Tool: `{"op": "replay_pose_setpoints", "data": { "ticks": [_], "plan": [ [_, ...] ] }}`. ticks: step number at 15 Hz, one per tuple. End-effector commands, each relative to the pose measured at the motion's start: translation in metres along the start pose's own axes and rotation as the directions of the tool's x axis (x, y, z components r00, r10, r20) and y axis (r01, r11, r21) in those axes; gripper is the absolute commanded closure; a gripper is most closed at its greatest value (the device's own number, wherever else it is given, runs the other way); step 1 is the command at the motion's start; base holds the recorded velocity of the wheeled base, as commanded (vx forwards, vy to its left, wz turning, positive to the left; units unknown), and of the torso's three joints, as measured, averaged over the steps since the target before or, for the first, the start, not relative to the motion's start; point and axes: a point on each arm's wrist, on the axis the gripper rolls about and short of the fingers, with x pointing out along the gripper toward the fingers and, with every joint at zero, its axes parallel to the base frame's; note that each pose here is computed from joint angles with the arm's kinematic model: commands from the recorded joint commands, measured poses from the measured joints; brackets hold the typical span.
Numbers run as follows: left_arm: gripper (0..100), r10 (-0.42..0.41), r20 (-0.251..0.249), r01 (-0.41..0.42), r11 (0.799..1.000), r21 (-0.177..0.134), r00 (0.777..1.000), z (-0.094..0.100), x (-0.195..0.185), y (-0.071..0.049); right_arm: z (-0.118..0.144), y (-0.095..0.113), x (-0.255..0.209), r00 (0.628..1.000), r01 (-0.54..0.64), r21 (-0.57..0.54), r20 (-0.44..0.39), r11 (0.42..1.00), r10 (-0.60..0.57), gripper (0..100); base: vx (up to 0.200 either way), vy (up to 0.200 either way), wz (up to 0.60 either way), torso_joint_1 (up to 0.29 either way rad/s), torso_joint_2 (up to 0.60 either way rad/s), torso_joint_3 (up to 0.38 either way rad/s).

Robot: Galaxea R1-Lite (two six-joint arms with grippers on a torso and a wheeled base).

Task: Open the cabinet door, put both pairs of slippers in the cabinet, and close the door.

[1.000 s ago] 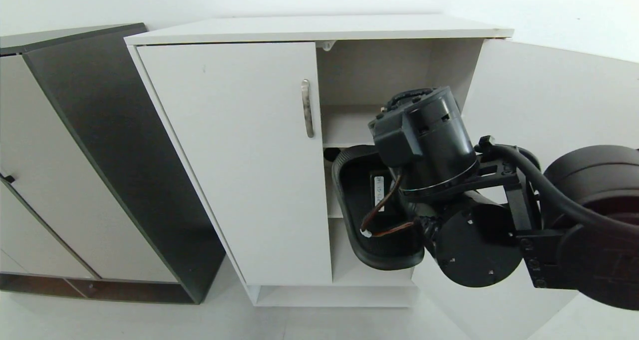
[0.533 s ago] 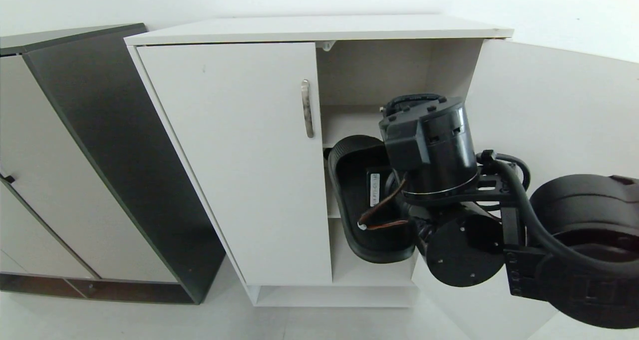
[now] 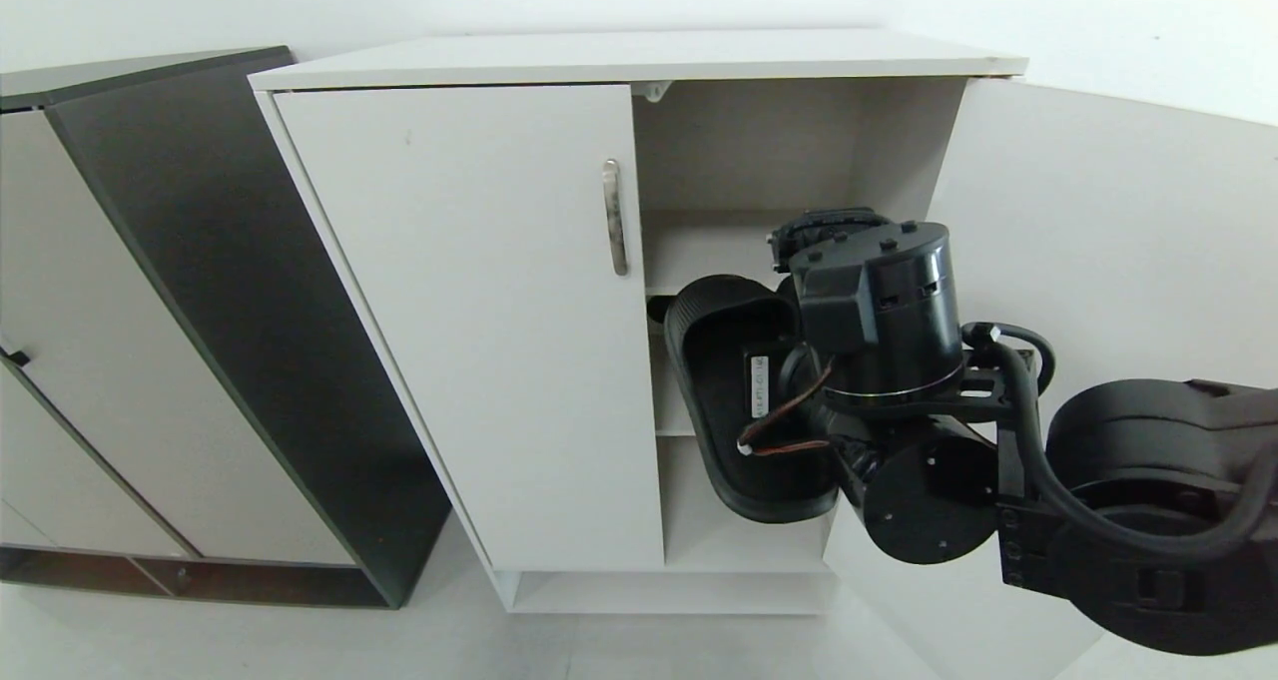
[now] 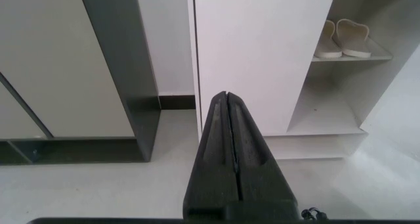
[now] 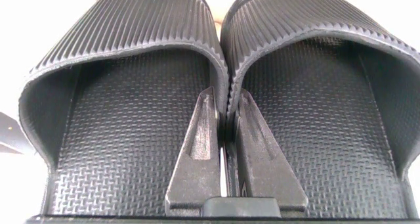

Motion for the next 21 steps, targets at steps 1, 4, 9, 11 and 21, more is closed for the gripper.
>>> {"op": "replay_pose_setpoints", "data": {
  "ticks": [1, 4, 9, 11, 21],
  "plan": [
    [100, 0.0, -0.002, 0.0, 1.0, 0.0, 1.0, 0.0, 0.0, 0.0, 0.0, 0.0, 0.001, 1.0, 0.002, 0.0, 0.0, 1.0, -0.002, 100, 0.0, 0.0, 0.0, 0.0, 0.0, 0.0],
    [100, 0.0, -0.002, 0.0, 1.0, 0.0, 1.0, 0.0, 0.0, 0.0, 0.0, -0.002, 0.002, 1.0, 0.008, 0.002, 0.001, 1.0, -0.008, 100, 0.0, 0.0, 0.0, 0.0, 0.0, 0.0],
    [100, -0.002, -0.001, 0.002, 1.0, 0.001, 1.0, 0.0, 0.0, 0.0, -0.001, -0.002, 0.005, 1.0, 0.015, 0.001, -0.001, 1.0, -0.015, 100, 0.2, 0.0, 0.0, -0.001, 0.01, 0.005],
    [100, -0.002, -0.002, 0.002, 1.0, 0.001, 1.0, 0.0, 0.0, 0.0, -0.001, -0.002, 0.005, 1.0, 0.016, 0.001, -0.001, 1.0, -0.016, 100, 0.2, 0.0, 0.0, 0.0, 0.0, -0.002],
    [100, 0.001, -0.002, -0.001, 1.0, 0.0, 1.0, 0.0, 0.0, 0.0, -0.014, 0.009, 0.014, 1.0, 0.012, -0.01, -0.011, 1.0, -0.012, 100, 0.08, 0.0, 0.0, 0.0, 0.0, 0.0]
  ]
}}
